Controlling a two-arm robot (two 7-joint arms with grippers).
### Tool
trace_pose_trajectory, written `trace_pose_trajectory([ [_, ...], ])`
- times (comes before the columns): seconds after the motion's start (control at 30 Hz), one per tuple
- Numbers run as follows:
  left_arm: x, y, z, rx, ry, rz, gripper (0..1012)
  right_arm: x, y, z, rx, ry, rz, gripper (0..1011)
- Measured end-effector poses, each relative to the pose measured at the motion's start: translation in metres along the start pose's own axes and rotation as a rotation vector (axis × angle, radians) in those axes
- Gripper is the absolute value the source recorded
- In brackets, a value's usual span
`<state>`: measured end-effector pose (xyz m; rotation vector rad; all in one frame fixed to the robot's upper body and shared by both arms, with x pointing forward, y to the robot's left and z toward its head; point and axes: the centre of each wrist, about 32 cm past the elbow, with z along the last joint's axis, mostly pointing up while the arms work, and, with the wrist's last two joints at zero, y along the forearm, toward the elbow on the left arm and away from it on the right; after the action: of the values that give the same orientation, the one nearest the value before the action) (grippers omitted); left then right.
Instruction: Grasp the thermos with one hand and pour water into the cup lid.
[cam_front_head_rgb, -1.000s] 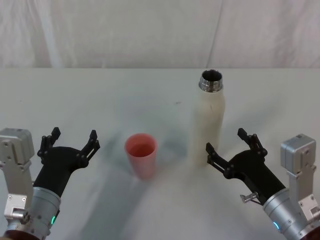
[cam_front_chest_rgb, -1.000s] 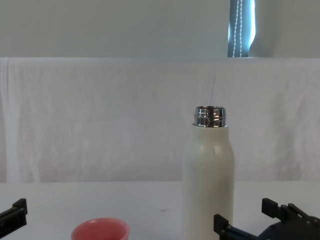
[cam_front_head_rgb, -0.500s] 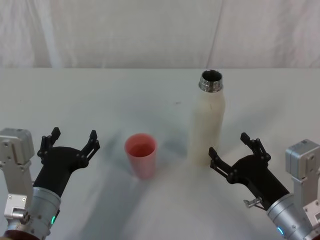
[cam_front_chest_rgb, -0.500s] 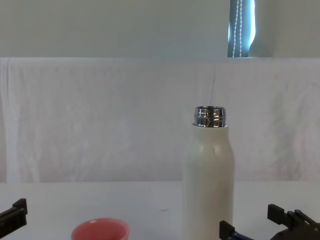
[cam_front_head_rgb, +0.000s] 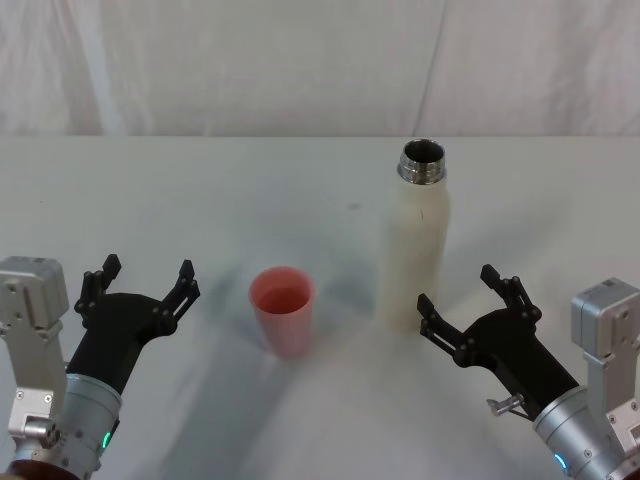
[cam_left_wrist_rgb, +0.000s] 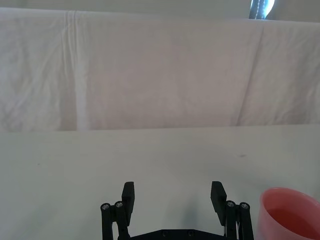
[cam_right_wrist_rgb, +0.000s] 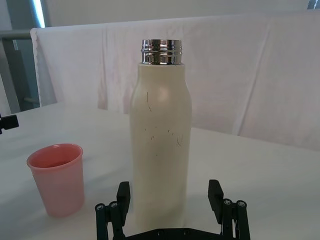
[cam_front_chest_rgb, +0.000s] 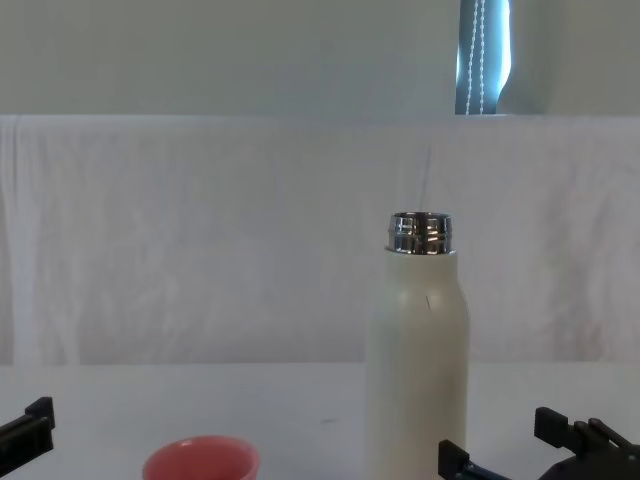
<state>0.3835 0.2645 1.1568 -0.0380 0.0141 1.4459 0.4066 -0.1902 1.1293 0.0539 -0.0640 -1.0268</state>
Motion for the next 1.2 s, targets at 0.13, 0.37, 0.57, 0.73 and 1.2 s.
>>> trace_pose_trajectory([
  [0.13,0.0,0.0,0.0,0.0,0.0,0.0,1001,-0.0001,0.0001,0.0001,0.0,0.0,0.0,1003],
  [0.37,0.0,0.0,0.0,0.0,0.0,0.0,1001,-0.0004,0.0005,0.0002,0.0,0.0,0.0,1003],
  [0.57,0.0,0.0,0.0,0.0,0.0,0.0,1001,-0.0005,0.0006,0.0001,0.0,0.0,-0.001,1003],
  [0.73,0.0,0.0,0.0,0.0,0.0,0.0,1001,-0.0005,0.0006,0.0,0.0,0.0,-0.001,1003],
  [1.2,0.0,0.0,0.0,0.0,0.0,0.0,1001,-0.0005,0.0006,-0.0001,-0.001,-0.001,-0.001,1003],
])
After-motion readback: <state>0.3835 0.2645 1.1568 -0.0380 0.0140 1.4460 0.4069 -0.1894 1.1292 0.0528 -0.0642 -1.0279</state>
